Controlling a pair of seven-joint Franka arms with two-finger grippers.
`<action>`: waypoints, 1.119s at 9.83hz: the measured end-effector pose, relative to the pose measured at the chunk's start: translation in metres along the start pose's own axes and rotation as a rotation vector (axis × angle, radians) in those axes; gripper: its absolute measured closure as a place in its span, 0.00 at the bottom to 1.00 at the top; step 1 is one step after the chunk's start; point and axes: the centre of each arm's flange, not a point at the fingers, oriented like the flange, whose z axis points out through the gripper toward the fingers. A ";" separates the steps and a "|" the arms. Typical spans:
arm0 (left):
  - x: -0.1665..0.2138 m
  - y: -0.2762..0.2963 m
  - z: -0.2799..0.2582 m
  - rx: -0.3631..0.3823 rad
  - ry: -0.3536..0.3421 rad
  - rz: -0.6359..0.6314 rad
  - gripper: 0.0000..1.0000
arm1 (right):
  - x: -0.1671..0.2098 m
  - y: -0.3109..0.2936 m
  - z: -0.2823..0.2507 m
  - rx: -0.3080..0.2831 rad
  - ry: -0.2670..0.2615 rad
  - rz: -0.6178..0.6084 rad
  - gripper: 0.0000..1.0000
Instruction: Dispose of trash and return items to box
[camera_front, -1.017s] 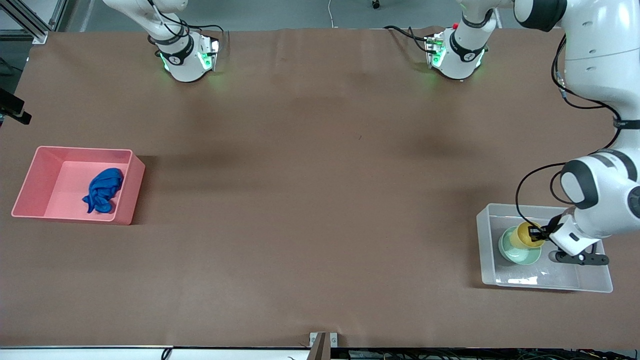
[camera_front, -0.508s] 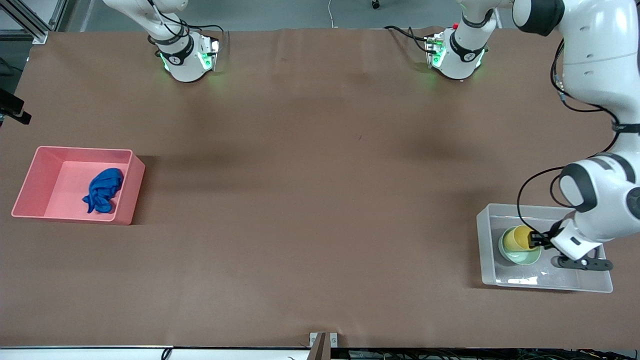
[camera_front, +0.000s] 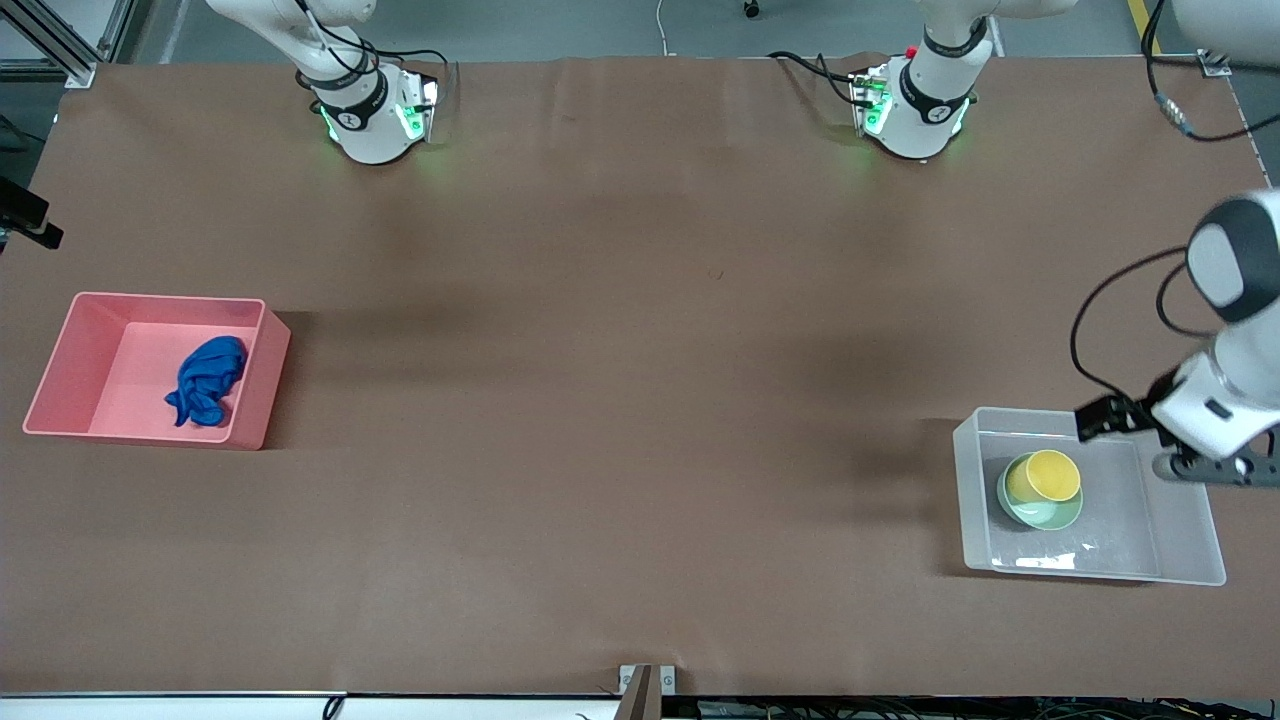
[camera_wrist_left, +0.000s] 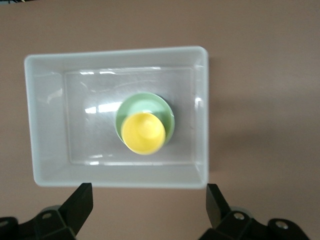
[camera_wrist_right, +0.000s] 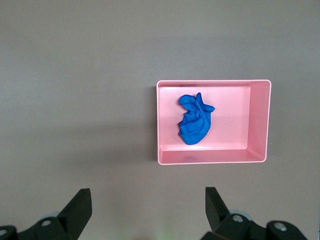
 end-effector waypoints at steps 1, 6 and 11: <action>-0.014 0.019 -0.021 -0.017 -0.018 0.019 0.00 | 0.000 0.000 0.000 0.000 0.000 0.000 0.00; -0.061 0.060 -0.159 -0.040 0.019 0.012 0.00 | -0.001 0.001 0.000 0.000 -0.005 0.002 0.00; -0.075 0.071 -0.187 -0.043 -0.045 -0.012 0.00 | -0.002 0.003 0.001 0.001 -0.013 0.002 0.00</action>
